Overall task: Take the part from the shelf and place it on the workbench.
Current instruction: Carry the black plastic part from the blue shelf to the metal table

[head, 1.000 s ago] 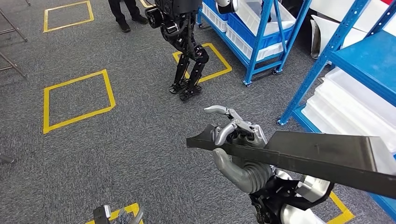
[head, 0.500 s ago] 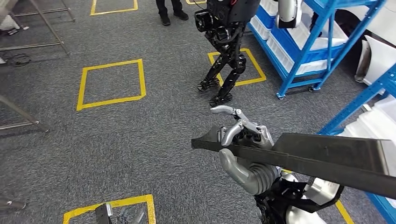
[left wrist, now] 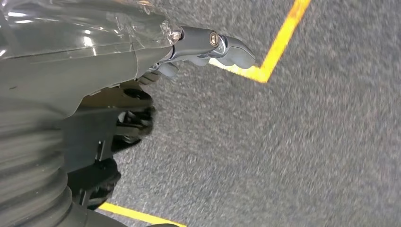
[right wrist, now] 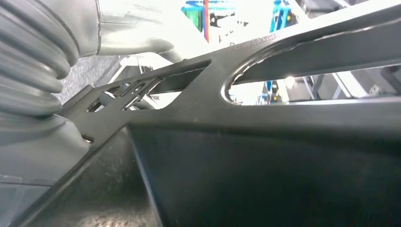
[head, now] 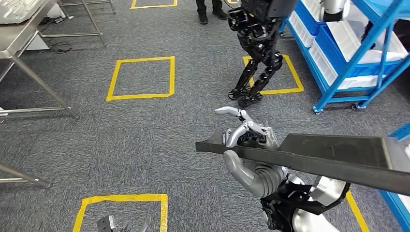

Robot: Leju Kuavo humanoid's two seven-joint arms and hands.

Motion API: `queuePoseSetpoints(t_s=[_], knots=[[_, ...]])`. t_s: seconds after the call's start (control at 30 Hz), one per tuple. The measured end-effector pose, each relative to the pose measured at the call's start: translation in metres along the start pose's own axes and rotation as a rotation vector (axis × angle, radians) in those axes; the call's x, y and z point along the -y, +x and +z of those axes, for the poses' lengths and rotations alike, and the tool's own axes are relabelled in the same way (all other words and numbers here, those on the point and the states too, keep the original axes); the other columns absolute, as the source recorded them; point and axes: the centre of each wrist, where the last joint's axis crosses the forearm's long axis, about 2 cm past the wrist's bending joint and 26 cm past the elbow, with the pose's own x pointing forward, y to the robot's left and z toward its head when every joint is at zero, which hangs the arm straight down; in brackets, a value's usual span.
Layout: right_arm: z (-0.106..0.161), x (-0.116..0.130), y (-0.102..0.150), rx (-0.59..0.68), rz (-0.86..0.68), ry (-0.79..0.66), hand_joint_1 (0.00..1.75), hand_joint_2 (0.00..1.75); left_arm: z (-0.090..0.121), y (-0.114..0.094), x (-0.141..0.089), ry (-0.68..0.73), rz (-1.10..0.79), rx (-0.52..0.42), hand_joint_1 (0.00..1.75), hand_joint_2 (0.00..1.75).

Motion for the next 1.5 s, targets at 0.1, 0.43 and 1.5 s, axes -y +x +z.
queuePoseSetpoints(t_s=[0.1, 0.43, 1.5], knots=[[0.0, 0.0, 0.0, 0.001, 0.0, 0.001, 1.75, 1.75, -0.001, -0.002, -0.002, 0.0, -0.002, -0.004, 0.0, 1.75], [0.001, 0.001, 0.0, -0.003, 0.002, 0.002, 1.75, 1.75, -0.002, -0.007, -0.006, 0.01, -0.012, -0.015, 0.0, 1.75], [0.016, 0.002, 0.0, -0.049, 0.032, -0.034, 1.75, 1.75, -0.008, -0.029, -0.093, 0.279, -0.143, -0.271, 0.0, 1.75]])
